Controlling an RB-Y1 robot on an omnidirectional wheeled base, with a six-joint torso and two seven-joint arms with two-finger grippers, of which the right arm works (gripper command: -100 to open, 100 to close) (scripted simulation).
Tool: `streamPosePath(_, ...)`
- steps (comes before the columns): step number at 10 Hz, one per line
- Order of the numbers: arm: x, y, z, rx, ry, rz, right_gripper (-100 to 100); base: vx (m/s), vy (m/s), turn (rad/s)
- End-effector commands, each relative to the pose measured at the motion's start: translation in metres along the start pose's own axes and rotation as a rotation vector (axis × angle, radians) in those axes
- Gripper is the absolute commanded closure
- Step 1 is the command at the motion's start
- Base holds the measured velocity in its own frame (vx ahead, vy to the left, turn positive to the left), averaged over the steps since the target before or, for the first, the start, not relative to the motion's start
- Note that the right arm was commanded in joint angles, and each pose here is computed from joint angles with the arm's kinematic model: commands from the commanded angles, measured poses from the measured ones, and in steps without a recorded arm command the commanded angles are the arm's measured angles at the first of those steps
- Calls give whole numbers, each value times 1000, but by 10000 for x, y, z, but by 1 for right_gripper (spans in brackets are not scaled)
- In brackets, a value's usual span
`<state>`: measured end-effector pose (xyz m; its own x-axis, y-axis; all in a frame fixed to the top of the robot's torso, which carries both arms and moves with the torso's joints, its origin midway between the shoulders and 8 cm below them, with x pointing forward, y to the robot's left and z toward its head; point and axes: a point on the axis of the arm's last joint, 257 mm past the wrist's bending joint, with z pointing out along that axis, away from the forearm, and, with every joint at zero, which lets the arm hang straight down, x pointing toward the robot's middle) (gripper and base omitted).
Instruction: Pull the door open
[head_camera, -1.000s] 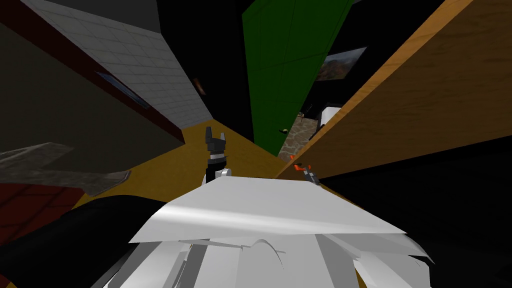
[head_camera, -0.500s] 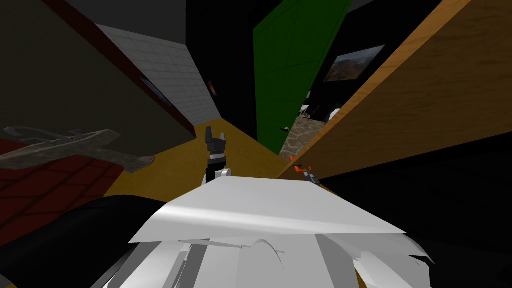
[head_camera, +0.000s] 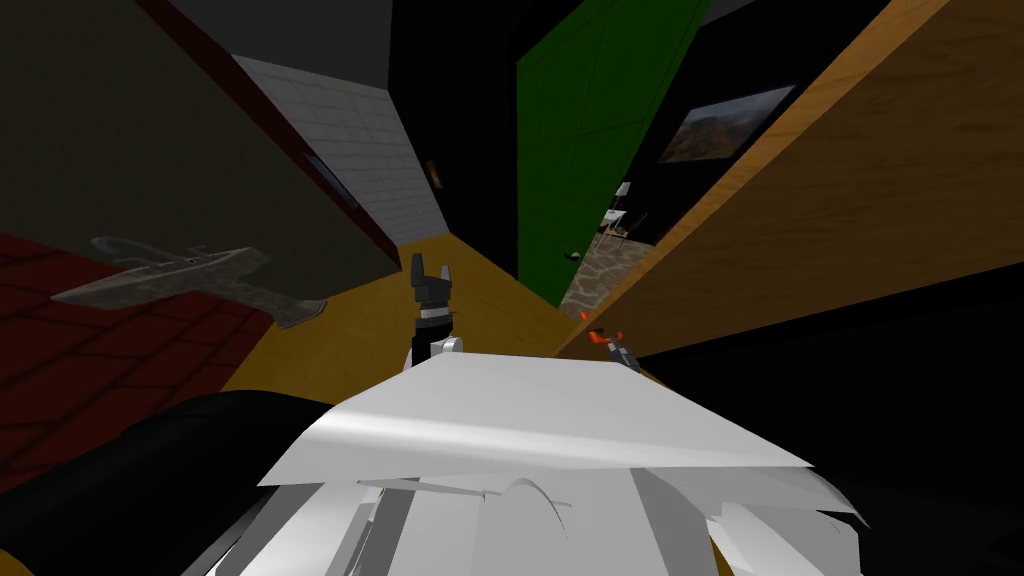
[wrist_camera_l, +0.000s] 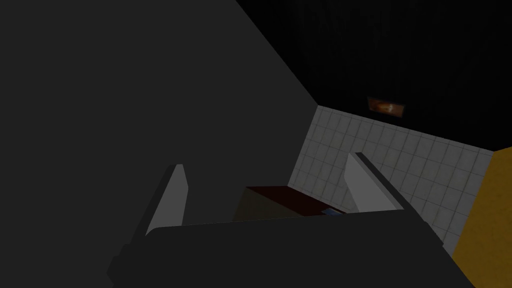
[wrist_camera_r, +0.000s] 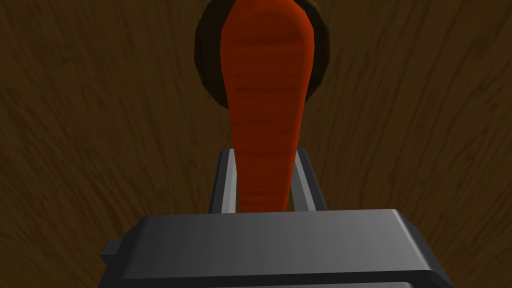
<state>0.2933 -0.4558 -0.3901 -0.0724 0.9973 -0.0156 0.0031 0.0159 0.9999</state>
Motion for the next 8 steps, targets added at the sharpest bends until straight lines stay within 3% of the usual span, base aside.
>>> streamPosePath(1,54,-3,8,-1,9,3,100,-105,-31,51)
streamPosePath(3,54,0,10,-2,9,3,100,-21,-5,-17)
streamPosePath(4,75,3,75,-4,12,2,100,-93,-2,69)
streamPosePath(8,111,7,177,-7,16,1,100,-110,-38,73)
